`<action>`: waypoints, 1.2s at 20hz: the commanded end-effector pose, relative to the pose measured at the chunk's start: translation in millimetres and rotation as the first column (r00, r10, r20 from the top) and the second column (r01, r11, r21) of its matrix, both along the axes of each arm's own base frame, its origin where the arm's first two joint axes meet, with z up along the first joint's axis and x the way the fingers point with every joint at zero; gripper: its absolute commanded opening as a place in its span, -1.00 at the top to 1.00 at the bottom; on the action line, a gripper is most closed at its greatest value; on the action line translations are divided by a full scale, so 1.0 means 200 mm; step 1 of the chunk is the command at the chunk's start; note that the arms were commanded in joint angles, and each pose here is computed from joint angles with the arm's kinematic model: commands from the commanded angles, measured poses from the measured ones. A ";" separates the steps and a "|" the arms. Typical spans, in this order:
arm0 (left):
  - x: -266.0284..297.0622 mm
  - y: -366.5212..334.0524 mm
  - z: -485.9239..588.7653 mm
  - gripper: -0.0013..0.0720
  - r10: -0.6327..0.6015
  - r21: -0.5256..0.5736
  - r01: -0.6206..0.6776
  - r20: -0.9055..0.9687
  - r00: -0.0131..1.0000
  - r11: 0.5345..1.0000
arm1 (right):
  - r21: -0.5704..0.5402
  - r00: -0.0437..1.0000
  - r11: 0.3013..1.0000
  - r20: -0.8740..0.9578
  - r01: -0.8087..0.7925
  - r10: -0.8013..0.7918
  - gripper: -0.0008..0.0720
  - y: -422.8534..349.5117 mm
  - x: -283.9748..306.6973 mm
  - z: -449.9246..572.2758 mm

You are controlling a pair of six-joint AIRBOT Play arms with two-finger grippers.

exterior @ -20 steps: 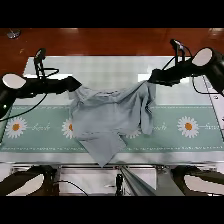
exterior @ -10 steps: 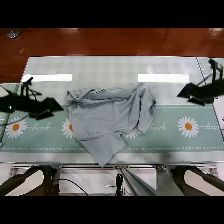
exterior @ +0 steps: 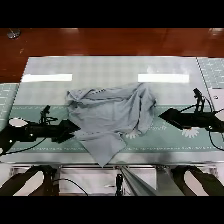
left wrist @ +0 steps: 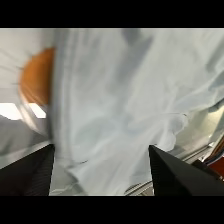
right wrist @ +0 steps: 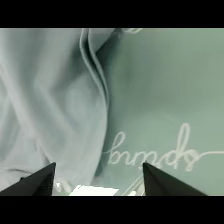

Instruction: Fold the shirts.

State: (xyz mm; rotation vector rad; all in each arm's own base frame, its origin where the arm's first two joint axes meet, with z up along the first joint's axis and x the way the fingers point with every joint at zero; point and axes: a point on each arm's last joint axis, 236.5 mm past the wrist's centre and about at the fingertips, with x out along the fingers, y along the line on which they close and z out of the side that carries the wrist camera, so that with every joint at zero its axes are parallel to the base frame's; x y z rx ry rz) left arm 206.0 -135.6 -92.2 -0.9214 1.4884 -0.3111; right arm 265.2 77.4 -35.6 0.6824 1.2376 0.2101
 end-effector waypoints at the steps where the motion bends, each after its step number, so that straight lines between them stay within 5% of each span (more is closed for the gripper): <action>1: 0.05 -0.12 -0.06 -0.95 0.015 0.023 -0.017 0.066 0.998 1.000 | 0.010 1.000 1.000 0.016 -0.024 0.024 -0.72 0.09 -0.01 -0.01; 3: 0.09 -0.21 -0.06 -0.77 -0.007 0.028 0.004 0.118 0.993 1.000 | -0.009 1.000 1.000 -0.006 -0.025 0.025 -0.72 0.10 -0.03 -0.03; 4: 0.10 -0.24 -0.05 0.38 -0.037 0.036 0.033 0.135 0.990 0.999 | -0.041 0.999 0.999 -0.031 -0.031 0.030 -0.72 0.09 -0.06 -0.05; 5: 0.12 -0.26 -0.03 0.90 -0.075 0.040 0.069 0.168 0.983 0.997 | -0.067 0.997 0.997 -0.068 -0.041 0.036 -0.72 0.08 -0.09 -0.09; 9: 0.22 -0.27 0.06 0.90 -0.082 0.030 0.078 0.228 0.970 0.997 | -0.036 0.967 0.983 -0.191 -0.181 0.171 -0.72 0.27 -0.23 -0.19; 18: 0.22 -0.28 0.07 0.90 -0.091 0.020 0.089 0.228 0.969 0.996 | 0.030 0.943 0.973 -0.243 -0.229 0.229 -0.72 0.59 -0.09 -0.33; 19: 0.21 -0.28 0.07 0.90 -0.091 0.020 0.089 0.228 0.969 0.996 | 0.029 0.939 0.972 -0.253 -0.232 0.232 -0.61 0.60 -0.08 -0.34; 20: 0.22 -0.28 0.07 0.90 -0.091 0.020 0.089 0.228 0.969 0.996 | 0.028 0.938 0.971 -0.255 -0.235 0.235 -0.07 0.60 -0.06 -0.35; 21: 0.21 -0.28 0.07 0.90 -0.093 0.018 0.091 0.227 0.970 0.996 | 0.024 0.940 0.967 -0.230 -0.252 0.251 0.72 0.60 -0.03 -0.34; 22: 0.21 -0.29 0.08 0.90 -0.094 0.016 0.093 0.228 0.969 0.996 | 0.022 0.945 0.964 -0.192 -0.267 0.266 0.88 0.61 0.03 -0.29; 24: 0.28 -0.27 0.15 0.90 -0.081 -0.005 0.085 0.253 0.964 0.996 | 0.008 0.947 0.955 -0.122 -0.297 0.296 0.88 0.59 0.17 -0.13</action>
